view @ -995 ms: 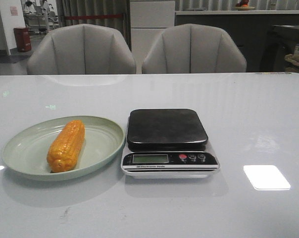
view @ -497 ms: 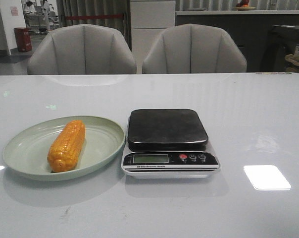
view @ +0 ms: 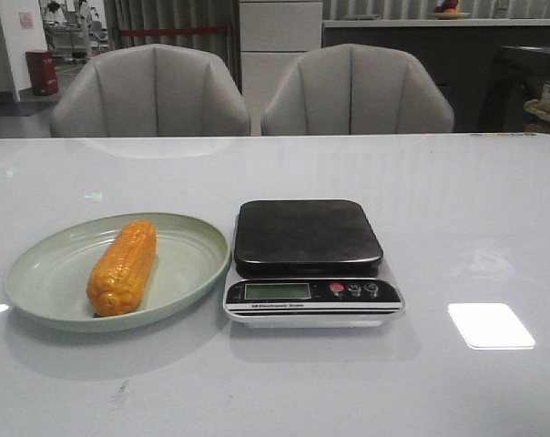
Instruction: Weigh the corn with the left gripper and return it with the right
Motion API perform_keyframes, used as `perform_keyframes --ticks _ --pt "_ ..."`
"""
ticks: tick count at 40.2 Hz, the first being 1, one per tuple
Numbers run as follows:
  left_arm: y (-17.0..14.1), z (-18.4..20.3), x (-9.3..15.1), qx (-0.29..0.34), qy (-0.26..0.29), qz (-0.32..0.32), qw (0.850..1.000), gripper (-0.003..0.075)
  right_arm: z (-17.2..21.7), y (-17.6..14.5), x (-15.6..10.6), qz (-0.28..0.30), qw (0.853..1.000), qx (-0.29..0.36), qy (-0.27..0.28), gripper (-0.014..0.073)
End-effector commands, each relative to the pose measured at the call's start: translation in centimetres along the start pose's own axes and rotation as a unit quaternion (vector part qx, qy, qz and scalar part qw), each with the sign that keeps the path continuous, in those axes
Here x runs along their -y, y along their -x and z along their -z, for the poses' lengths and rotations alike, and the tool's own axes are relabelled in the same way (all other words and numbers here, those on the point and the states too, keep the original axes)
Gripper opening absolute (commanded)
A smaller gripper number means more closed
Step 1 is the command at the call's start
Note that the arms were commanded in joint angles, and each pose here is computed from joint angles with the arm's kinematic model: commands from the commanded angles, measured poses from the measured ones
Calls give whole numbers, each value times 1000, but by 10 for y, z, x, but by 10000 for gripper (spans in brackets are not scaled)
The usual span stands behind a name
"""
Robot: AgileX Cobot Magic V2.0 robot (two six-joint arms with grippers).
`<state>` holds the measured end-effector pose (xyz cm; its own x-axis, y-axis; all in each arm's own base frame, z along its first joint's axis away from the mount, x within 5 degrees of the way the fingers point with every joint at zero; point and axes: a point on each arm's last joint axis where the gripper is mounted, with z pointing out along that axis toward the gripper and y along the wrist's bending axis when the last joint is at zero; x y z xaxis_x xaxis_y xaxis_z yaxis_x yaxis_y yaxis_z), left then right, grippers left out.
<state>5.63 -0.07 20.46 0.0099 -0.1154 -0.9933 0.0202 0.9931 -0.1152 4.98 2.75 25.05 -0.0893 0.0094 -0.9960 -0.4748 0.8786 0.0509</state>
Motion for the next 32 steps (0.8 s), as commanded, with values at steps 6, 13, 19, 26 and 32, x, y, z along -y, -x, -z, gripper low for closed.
perform_keyframes --ticks 6,13,19,26,32 --pt "8 2 1 51 -7 8 999 134 1 16 0 10 999 48 -3 157" --pt "8 2 1 48 -6 8 999 133 1 16 0 10 999 48 -3 157" --pt "8 2 1 48 -6 8 999 134 1 16 0 10 999 48 -3 157" --pt "8 2 1 48 -6 8 999 133 1 16 0 10 999 48 -3 157" --pt "8 2 1 51 -7 8 999 133 1 16 0 10 999 48 -3 157"
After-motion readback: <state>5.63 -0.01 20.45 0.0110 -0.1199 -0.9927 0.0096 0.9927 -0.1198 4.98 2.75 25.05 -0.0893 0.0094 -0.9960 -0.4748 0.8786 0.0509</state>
